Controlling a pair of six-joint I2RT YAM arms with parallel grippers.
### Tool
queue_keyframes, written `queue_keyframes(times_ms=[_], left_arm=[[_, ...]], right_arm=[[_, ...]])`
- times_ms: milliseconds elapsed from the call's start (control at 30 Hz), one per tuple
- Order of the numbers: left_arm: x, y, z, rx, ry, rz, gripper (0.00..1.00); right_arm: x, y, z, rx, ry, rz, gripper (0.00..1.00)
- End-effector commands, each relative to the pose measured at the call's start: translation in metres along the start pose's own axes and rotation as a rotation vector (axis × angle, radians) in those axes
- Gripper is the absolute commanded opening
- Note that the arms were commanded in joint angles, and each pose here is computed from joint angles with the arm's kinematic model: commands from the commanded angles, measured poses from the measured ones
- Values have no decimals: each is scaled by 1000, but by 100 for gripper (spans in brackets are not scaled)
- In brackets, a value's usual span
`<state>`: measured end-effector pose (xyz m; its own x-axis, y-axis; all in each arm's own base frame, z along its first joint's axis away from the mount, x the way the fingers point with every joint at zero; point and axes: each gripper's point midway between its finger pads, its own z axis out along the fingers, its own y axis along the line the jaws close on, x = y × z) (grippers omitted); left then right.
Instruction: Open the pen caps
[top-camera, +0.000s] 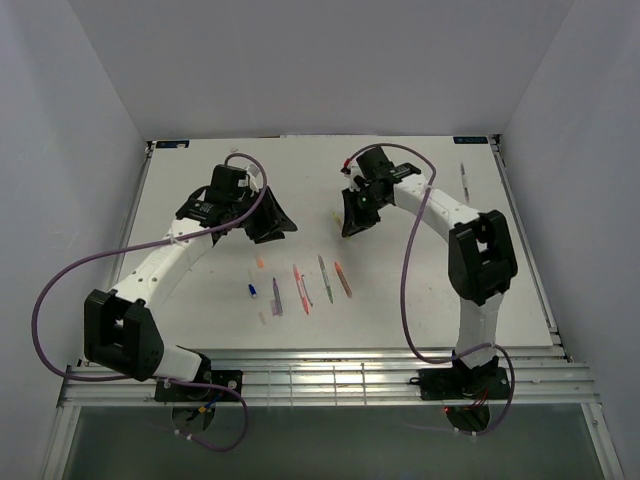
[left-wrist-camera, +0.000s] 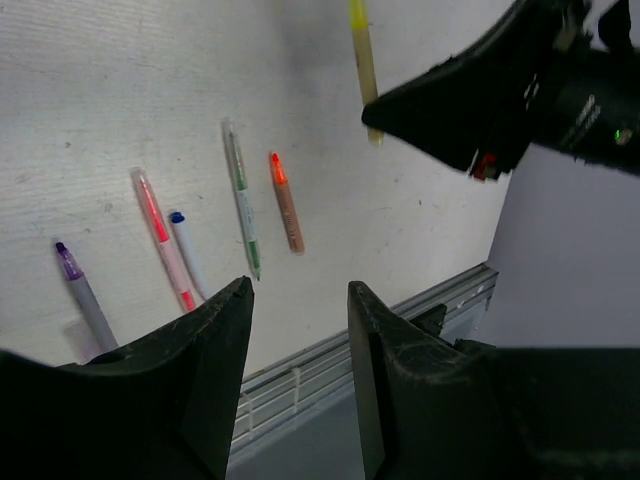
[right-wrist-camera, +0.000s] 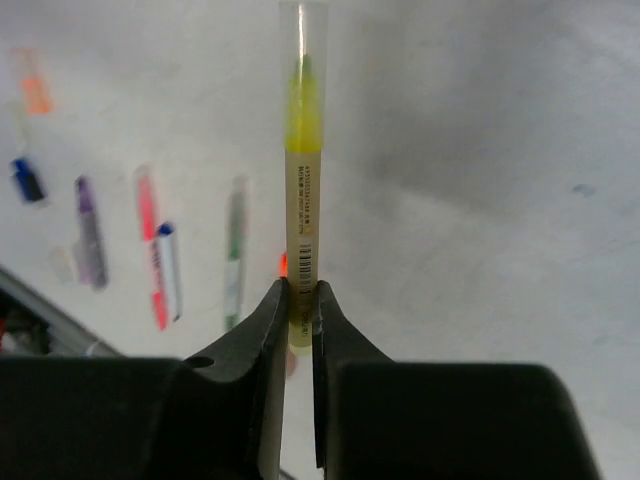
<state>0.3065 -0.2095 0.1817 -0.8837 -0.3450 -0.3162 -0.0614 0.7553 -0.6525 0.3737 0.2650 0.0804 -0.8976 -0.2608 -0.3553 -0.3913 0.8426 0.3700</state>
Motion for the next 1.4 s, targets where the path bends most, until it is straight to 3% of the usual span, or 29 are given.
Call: queue_keyframes(times_ms=[0, 67, 300, 533, 767, 1233, 1367], left_arm=[[-5, -27, -9, 91, 15, -39, 54], [-5, -31, -8, 112, 34, -46, 55], [11, -23, 8, 118, 119, -106, 57], [8, -34, 8, 169, 117, -129, 57], [-7, -35, -6, 121, 19, -115, 57], [-17, -42, -6, 83, 50, -109, 57], [-22, -38, -10, 51, 9, -99, 57]], right_arm=[[33, 72, -46, -239, 19, -24, 8], [61, 92, -58, -272, 42, -39, 8], [89, 126, -90, -402, -9, -14, 8], [91, 132, -98, -404, -23, -53, 8], [74, 117, -96, -296, -44, -40, 8], [59, 112, -86, -275, -41, -34, 8], [51, 72, -84, -149, -74, 89, 8]])
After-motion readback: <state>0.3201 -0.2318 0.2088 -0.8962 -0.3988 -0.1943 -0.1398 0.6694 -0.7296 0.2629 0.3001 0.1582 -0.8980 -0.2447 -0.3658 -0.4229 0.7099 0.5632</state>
